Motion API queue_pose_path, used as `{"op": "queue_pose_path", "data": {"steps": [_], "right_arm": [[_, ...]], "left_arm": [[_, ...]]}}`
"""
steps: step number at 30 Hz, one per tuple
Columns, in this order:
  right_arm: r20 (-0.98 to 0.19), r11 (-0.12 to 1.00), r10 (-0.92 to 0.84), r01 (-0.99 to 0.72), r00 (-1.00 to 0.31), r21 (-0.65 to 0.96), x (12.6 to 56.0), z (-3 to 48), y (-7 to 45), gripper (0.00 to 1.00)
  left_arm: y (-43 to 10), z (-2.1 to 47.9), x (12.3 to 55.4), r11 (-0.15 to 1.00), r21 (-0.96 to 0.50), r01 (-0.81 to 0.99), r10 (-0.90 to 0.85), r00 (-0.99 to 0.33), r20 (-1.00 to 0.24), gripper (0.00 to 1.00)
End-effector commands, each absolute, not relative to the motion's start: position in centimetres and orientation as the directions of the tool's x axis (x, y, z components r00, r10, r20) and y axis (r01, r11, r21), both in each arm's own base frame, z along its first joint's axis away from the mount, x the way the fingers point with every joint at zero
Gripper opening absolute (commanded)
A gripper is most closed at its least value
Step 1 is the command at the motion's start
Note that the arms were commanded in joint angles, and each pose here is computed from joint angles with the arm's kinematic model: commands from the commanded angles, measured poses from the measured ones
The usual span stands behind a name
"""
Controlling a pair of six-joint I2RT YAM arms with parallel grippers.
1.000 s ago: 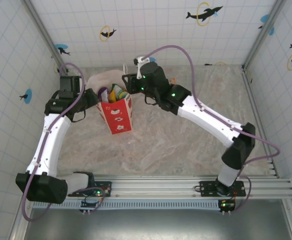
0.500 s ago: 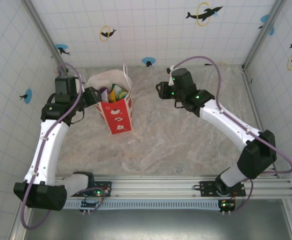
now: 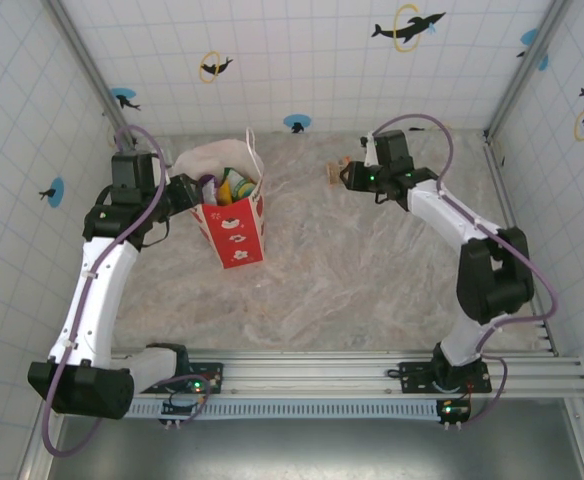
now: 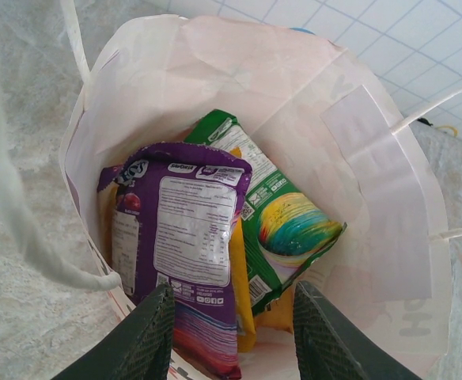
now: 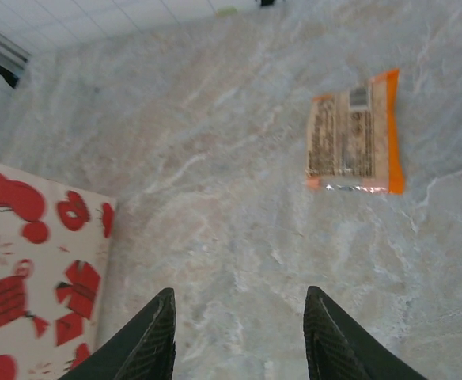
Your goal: Place the snacks into the paper bag
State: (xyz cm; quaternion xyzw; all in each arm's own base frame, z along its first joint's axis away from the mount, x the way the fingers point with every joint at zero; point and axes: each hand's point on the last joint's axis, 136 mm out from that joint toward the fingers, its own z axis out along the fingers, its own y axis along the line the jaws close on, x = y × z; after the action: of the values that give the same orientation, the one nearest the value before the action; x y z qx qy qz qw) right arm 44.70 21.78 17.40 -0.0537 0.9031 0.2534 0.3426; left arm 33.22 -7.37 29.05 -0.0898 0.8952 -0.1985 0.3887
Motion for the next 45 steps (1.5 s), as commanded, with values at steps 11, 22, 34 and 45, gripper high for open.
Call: {"op": "queue_pose_path", "data": {"steps": [11,22,34,45], "right_arm": [[-0.629,0.842,0.081,-0.285,-0.773,0.459,53.7,13.0,20.9,0.45],[-0.606,0.836,0.09,-0.271,-0.79,0.477,59.0,8.2,20.8,0.48],[-0.608,0.842,0.101,-0.257,-0.788,0.474,61.2,4.9,20.0,0.49],[-0.595,0.792,0.11,-0.291,-0.796,0.537,61.7,3.2,21.2,0.45]], "left_arm": [[-7.3,28.7,33.6,0.923,-0.384,0.026,-0.267,-0.674,-0.688,0.44],[-7.3,29.4,33.6,0.927,-0.373,0.044,-0.254,-0.659,-0.708,0.44],[-7.2,29.2,34.0,0.926,-0.376,0.029,-0.264,-0.662,-0.702,0.44],[-7.1,29.6,34.5,0.925,-0.38,0.018,-0.28,-0.644,-0.712,0.44]]}}
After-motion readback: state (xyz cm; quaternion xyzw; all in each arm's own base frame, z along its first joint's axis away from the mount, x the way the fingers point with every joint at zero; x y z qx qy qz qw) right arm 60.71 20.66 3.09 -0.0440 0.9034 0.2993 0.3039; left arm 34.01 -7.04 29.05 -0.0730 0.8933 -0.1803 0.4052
